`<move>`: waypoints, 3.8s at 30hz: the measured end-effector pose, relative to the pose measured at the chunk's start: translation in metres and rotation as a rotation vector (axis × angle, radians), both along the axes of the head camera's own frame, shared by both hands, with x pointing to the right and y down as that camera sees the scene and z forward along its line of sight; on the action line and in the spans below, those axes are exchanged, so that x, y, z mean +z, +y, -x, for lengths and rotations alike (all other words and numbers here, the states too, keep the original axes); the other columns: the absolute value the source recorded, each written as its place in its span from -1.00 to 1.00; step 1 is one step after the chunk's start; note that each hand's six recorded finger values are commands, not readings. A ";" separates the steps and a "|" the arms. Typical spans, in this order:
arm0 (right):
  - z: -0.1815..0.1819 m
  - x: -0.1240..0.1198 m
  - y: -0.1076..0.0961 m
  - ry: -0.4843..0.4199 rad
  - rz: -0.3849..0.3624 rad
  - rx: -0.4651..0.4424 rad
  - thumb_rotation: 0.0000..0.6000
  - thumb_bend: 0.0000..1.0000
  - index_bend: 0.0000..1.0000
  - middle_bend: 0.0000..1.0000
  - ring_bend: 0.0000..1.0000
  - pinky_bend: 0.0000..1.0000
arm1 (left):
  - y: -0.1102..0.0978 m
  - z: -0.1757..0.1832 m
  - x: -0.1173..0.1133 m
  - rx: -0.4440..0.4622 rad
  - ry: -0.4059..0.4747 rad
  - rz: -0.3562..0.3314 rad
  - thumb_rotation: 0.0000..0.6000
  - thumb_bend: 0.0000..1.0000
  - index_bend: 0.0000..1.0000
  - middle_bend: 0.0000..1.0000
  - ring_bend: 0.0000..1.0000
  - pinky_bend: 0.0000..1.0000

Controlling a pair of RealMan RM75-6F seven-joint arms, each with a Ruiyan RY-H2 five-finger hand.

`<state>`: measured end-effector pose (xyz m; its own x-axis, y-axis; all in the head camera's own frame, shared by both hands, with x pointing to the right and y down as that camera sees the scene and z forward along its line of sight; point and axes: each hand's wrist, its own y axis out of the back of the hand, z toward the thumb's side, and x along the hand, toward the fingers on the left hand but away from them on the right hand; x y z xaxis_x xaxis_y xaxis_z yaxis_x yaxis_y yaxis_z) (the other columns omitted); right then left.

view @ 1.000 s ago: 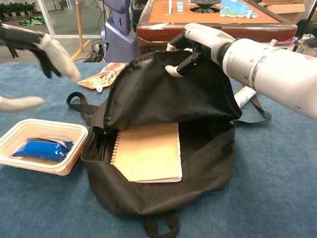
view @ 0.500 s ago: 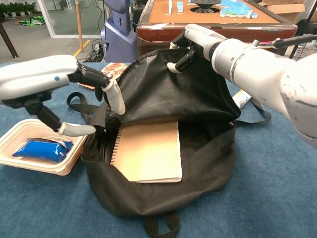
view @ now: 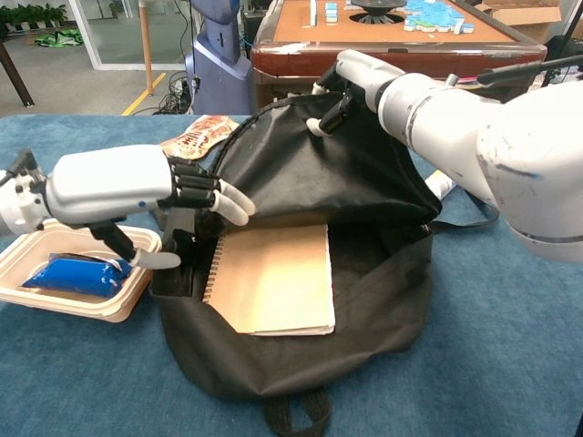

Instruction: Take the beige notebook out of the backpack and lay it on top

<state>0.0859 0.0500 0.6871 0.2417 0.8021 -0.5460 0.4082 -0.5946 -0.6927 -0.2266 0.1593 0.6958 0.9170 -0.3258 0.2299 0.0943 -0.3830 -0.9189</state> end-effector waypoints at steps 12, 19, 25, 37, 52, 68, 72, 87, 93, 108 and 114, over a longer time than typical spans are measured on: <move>-0.007 0.010 -0.002 0.018 0.013 0.016 1.00 0.25 0.29 -0.27 -0.79 -0.92 | 0.007 -0.027 0.007 -0.006 0.077 0.002 1.00 -0.48 -0.75 -0.83 -0.75 -0.65; -0.010 0.012 -0.001 0.021 0.016 0.013 1.00 0.25 0.29 -0.27 -0.79 -0.92 | 0.007 -0.029 0.018 0.024 0.020 -0.014 1.00 -0.48 -0.75 -0.83 -0.76 -0.67; -0.015 0.013 -0.001 0.028 0.017 0.019 1.00 0.25 0.29 -0.27 -0.79 -0.92 | 0.009 -0.016 0.028 0.042 -0.048 -0.035 1.00 -0.48 -0.77 -0.83 -0.77 -0.67; -0.015 0.014 0.001 0.030 0.018 0.011 1.00 0.25 0.29 -0.27 -0.79 -0.92 | 0.021 -0.010 0.038 0.052 -0.097 -0.042 1.00 -0.55 -0.89 -0.95 -0.88 -0.72; -0.019 0.016 0.003 0.029 0.026 0.017 1.00 0.25 0.29 -0.27 -0.79 -0.92 | 0.020 -0.024 0.054 0.060 -0.153 -0.029 1.00 -0.65 -0.94 -0.96 -0.89 -0.75; -0.025 0.018 0.001 0.036 0.020 0.023 1.00 0.25 0.29 -0.27 -0.79 -0.92 | 0.014 -0.047 0.056 -0.070 -0.067 0.086 1.00 -0.66 -0.93 -0.96 -0.89 -0.75; -0.024 0.020 0.001 0.039 0.021 0.022 1.00 0.25 0.29 -0.27 -0.79 -0.92 | 0.012 -0.049 0.055 -0.104 -0.043 0.106 1.00 -0.66 -0.89 -0.96 -0.89 -0.75; -0.026 0.023 0.000 0.046 0.024 0.033 1.00 0.25 0.29 -0.27 -0.79 -0.92 | 0.013 -0.056 0.054 -0.170 0.014 0.155 1.00 -0.23 -0.48 -0.95 -0.89 -0.75; -0.028 0.023 -0.001 0.047 0.021 0.041 1.00 0.25 0.29 -0.27 -0.79 -0.92 | 0.016 -0.060 0.051 -0.187 0.051 0.179 1.00 -0.13 -0.15 -0.70 -0.86 -0.75; -0.032 0.024 0.002 0.024 0.031 0.042 1.00 0.25 0.29 -0.27 -0.79 -0.92 | 0.023 -0.068 0.017 -0.267 0.291 0.300 1.00 -0.10 0.31 0.35 -0.15 -0.66; -0.032 0.022 0.007 0.005 0.036 0.030 1.00 0.25 0.29 -0.27 -0.79 -0.92 | 0.023 -0.062 -0.006 -0.309 0.408 0.382 1.00 -0.10 0.32 0.39 -0.10 -0.62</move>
<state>0.1182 0.0565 0.7091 0.2156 0.7890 -0.5754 0.4227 -0.6066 -0.6733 -0.1649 0.1822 0.6895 0.8325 -0.5530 0.0344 -0.4013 -0.6446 -0.6507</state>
